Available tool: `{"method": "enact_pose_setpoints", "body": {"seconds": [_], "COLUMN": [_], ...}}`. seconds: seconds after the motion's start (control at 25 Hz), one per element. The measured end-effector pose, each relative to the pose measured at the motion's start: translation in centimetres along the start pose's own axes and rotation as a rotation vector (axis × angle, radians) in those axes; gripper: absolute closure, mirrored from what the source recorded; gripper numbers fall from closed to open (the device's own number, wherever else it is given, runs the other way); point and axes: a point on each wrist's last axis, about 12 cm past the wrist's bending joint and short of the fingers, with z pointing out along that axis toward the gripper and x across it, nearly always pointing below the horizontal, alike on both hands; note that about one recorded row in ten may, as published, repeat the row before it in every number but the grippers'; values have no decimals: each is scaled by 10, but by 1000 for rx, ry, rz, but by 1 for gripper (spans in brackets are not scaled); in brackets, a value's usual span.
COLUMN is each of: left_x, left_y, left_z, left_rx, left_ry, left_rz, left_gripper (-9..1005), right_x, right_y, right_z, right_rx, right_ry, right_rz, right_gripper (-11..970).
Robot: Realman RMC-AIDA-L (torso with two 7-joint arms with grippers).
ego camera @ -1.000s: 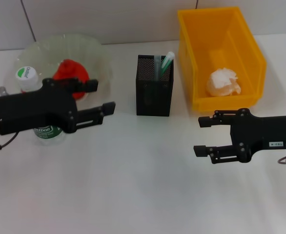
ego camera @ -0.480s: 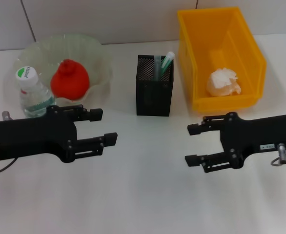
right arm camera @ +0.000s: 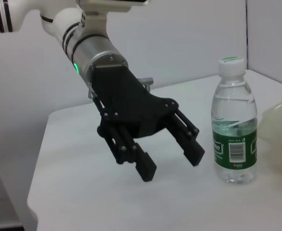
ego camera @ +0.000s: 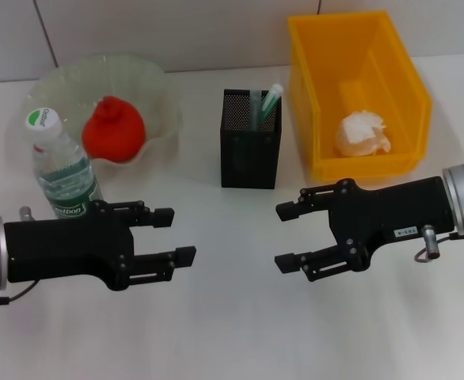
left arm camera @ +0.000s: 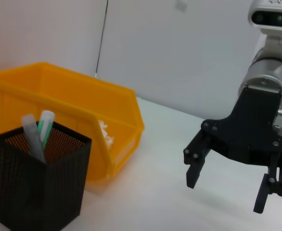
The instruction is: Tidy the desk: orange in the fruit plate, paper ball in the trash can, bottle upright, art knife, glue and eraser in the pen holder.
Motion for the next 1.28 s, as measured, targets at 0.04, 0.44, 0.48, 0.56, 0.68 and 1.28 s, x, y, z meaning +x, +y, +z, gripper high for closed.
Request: {"method": "enact_pose_setpoints", "body": {"seconds": [0.04, 0.44, 0.48, 0.56, 0.68, 1.28], "left_x": [0, 4, 4, 3, 3, 5], "left_y": [0, 4, 4, 4, 5, 5], "left_z": [0, 9, 10, 10, 11, 14], "left_rx": [0, 21, 22, 23, 24, 34], "left_ry": [0, 7, 7, 7, 7, 12], "left_rz": [0, -1, 0, 1, 3, -11], "left_gripper": [330, 330, 329, 329, 329, 329], "right_x": [0, 1, 1, 1, 1, 1], "right_y": [0, 0, 0, 0, 0, 0], "right_z": [1, 4, 4, 4, 4, 4], "right_rx": [-1, 3, 3, 3, 3, 3], "right_ry": [2, 12, 12, 10, 10, 7], "right_rz": [0, 11, 11, 12, 13, 13], "right_gripper": [193, 193, 193, 193, 193, 193]}}
